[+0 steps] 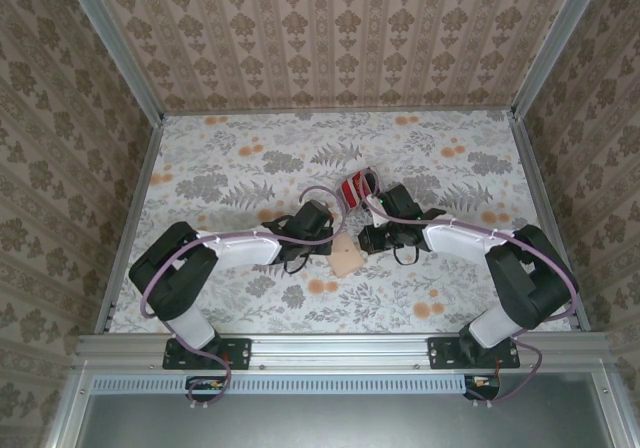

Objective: Put the credit cards into the card holder

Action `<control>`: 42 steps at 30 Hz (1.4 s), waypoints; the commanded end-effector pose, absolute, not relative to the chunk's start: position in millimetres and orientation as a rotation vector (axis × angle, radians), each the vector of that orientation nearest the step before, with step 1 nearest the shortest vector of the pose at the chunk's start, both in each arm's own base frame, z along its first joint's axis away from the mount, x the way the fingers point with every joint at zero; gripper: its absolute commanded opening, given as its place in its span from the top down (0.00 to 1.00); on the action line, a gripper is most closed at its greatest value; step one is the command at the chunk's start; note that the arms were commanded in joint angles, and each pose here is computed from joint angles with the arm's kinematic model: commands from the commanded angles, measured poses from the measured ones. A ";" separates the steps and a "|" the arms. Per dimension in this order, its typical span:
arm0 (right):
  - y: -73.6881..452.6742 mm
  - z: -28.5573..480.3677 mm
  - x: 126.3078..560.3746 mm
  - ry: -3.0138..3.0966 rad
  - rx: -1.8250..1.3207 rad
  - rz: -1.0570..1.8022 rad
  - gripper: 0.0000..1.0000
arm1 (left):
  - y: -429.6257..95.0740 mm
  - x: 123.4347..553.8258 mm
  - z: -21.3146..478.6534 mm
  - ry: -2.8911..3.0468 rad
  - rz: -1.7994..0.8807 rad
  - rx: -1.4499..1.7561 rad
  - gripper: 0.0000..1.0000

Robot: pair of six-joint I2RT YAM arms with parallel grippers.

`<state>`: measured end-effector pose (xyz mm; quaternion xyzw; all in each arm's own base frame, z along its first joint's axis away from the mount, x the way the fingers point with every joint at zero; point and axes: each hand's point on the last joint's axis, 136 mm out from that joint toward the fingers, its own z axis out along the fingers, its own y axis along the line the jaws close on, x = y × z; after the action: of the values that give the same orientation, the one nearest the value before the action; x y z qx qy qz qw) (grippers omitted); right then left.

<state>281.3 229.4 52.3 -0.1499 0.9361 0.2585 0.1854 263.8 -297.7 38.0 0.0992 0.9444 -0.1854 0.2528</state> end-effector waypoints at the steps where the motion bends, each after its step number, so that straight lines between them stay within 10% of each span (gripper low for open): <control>1: 245.0 69.7 280.1 2.575 -0.515 0.772 0.91 | -305.6 265.8 40.1 2.559 -0.498 0.310 1.00; 42: 253.9 49.0 275.4 2.658 -0.551 0.771 0.90 | -272.3 232.0 37.3 2.599 -0.588 0.144 0.95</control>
<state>275.2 254.3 49.4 -0.1836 0.9277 0.2823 0.1613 239.5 -270.0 35.8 0.0680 0.9481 -0.1903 0.2456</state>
